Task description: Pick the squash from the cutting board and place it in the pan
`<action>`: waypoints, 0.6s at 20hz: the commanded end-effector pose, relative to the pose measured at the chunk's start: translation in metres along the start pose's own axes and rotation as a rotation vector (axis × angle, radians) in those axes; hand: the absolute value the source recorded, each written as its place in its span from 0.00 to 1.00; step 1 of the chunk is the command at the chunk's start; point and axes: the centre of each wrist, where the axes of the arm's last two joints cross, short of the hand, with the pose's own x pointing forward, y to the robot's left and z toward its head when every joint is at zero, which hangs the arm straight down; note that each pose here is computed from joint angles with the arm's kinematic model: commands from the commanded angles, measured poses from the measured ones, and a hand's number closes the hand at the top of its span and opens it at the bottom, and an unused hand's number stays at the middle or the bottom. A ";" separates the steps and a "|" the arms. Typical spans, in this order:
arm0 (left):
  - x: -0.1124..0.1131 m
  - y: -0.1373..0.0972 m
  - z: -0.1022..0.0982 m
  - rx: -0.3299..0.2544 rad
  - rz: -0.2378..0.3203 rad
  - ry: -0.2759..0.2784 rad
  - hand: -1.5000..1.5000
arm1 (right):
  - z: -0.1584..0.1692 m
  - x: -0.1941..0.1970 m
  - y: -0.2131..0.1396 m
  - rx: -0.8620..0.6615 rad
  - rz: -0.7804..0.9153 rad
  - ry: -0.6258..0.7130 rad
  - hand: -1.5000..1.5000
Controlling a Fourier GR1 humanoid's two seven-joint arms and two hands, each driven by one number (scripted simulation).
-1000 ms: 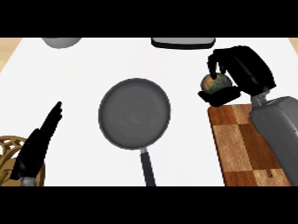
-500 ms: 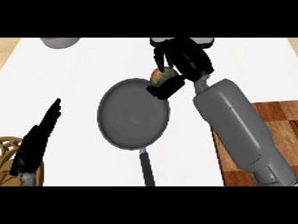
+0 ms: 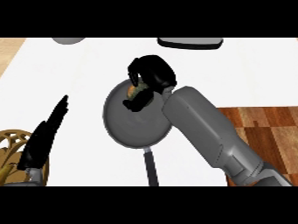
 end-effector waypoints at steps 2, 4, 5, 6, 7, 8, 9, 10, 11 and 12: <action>0.003 0.004 0.005 -0.031 -0.009 -0.026 0.50 | -0.003 -0.012 0.025 0.097 0.099 0.027 1.00; 0.006 -0.002 -0.003 -0.043 -0.008 -0.032 0.50 | 0.003 -0.008 0.039 0.173 0.164 0.002 1.00; 0.008 -0.005 -0.004 -0.046 -0.008 -0.028 0.50 | 0.000 -0.010 0.032 0.221 0.046 0.037 1.00; 0.008 -0.009 -0.005 -0.059 -0.023 -0.036 0.50 | 0.007 -0.019 0.040 0.235 -0.077 0.143 1.00; 0.012 -0.008 -0.008 -0.047 -0.009 -0.041 0.50 | 0.014 -0.037 0.042 0.237 -0.222 0.204 1.00; 0.013 -0.010 -0.008 -0.051 -0.009 -0.060 0.50 | 0.017 -0.035 0.050 0.252 -0.229 0.226 0.00; 0.016 -0.010 -0.010 -0.071 -0.023 -0.055 0.50 | 0.013 -0.035 0.044 0.266 -0.255 0.260 0.00; 0.022 -0.011 -0.013 -0.052 -0.010 -0.066 0.50 | 0.010 -0.032 0.041 0.285 -0.281 0.267 0.00; 0.019 -0.012 -0.013 -0.057 -0.026 -0.068 0.50 | 0.016 -0.039 0.049 0.279 -0.331 0.257 0.00; 0.011 -0.014 -0.011 -0.062 -0.019 -0.059 0.50 | 0.018 -0.038 0.049 0.251 -0.394 0.263 0.00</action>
